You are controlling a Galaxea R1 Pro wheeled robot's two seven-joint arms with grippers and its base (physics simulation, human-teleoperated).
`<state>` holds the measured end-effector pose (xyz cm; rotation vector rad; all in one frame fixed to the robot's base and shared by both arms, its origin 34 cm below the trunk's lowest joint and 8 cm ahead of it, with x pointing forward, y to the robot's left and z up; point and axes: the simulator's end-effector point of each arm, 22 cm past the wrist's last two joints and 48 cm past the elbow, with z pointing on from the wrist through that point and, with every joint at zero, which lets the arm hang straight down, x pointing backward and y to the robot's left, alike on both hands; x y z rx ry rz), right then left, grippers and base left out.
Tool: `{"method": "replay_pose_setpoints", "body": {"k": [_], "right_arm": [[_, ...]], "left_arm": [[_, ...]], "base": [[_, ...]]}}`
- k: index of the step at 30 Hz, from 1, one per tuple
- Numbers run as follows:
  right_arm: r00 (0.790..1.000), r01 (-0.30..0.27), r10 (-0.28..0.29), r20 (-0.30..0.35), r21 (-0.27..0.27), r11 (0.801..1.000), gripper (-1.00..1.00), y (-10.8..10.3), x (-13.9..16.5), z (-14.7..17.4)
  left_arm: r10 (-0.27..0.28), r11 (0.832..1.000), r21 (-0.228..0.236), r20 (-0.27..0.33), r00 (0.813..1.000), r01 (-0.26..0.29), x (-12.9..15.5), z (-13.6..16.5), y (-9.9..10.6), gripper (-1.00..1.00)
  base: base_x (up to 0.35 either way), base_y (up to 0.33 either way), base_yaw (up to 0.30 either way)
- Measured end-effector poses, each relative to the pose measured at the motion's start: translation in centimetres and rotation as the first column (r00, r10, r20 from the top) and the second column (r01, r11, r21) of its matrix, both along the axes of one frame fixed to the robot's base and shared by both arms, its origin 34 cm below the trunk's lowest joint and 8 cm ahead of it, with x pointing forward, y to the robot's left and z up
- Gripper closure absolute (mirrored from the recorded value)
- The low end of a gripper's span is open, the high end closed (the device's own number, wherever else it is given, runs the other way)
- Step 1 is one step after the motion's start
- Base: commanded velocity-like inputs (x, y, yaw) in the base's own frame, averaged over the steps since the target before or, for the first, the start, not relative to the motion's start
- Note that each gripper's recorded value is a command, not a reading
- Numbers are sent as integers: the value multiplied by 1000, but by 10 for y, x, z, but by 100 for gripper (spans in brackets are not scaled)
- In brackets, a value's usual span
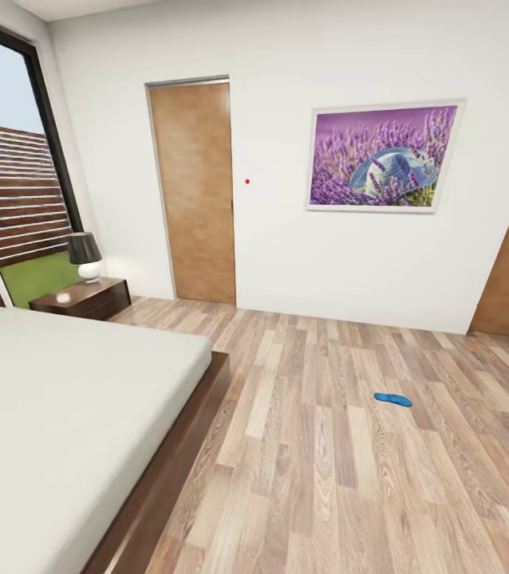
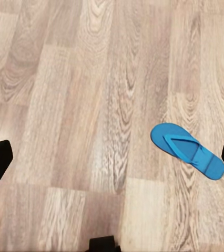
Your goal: In the bedroom, move the book from the bed onto either nightstand, and place the two sandals side by side next to the bed.
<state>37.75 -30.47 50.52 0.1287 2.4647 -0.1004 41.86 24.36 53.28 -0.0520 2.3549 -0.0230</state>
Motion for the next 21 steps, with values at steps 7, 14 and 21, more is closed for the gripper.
{"method": "replay_pose_setpoints", "body": {"k": [7,14,21], "right_arm": [[1000,-2,2,2,1,1000,-100,0,1,0],[1000,-2,2,9,3,1000,-100,1,3,2],[1000,-2,2,16,3,1000,-100,1,5,4]], "left_arm": [[0,1000,-1,1,1000,0,0,0,0,-100],[0,1000,-1,8,1000,0,3,2,-1,-100],[0,1000,-1,16,1000,0,5,4,0,-100]], "base": [[16,2,-48],[1,0,-208],[0,0,-235]]}}
